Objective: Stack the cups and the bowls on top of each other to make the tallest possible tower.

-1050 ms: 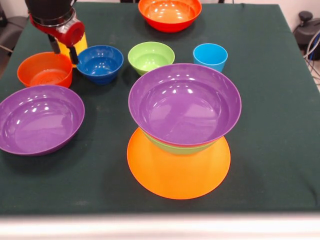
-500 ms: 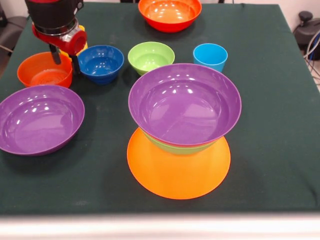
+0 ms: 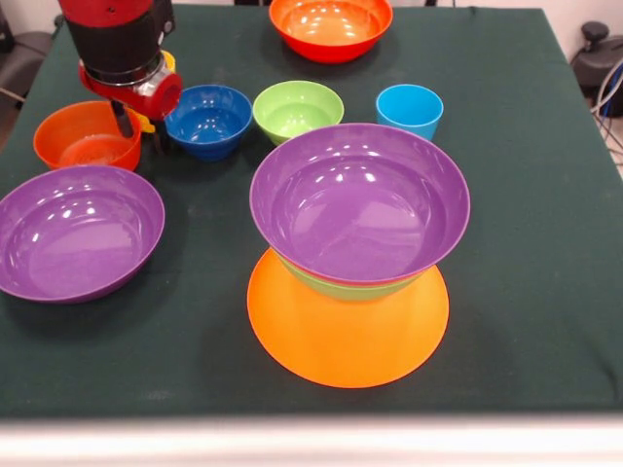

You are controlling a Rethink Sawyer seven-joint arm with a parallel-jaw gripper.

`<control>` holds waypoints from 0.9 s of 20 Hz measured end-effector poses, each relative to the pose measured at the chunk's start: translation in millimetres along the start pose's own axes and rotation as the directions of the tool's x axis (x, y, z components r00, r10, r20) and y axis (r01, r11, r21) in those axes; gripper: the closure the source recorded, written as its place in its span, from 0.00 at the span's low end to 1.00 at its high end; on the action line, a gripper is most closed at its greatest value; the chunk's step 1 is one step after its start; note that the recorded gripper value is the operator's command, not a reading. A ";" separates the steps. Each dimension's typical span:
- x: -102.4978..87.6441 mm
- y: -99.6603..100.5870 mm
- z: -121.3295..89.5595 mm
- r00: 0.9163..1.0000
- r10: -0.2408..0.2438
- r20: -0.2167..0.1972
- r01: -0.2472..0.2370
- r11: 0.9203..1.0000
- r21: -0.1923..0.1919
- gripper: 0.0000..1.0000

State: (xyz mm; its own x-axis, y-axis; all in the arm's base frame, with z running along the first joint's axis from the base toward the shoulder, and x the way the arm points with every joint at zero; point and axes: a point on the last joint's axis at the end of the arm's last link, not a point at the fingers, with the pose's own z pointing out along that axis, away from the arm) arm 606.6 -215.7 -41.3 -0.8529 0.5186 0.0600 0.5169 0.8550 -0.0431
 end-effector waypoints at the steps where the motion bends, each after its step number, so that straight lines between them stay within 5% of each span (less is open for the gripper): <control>1: 0.2 -0.5 1.2 1.000 -0.004 0.004 0.004 1.000 0.001 0.00; 9: 1.6 -5.6 18.3 0.997 -0.046 0.068 0.045 0.999 0.010 0.00; 18: 0.7 -6.7 19.9 0.995 -0.054 0.084 0.053 0.999 0.012 0.00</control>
State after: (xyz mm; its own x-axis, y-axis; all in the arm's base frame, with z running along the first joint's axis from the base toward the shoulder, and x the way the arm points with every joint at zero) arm 601.1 -221.2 -60.8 -0.8826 0.4697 -0.0219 0.4702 0.8811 -0.0519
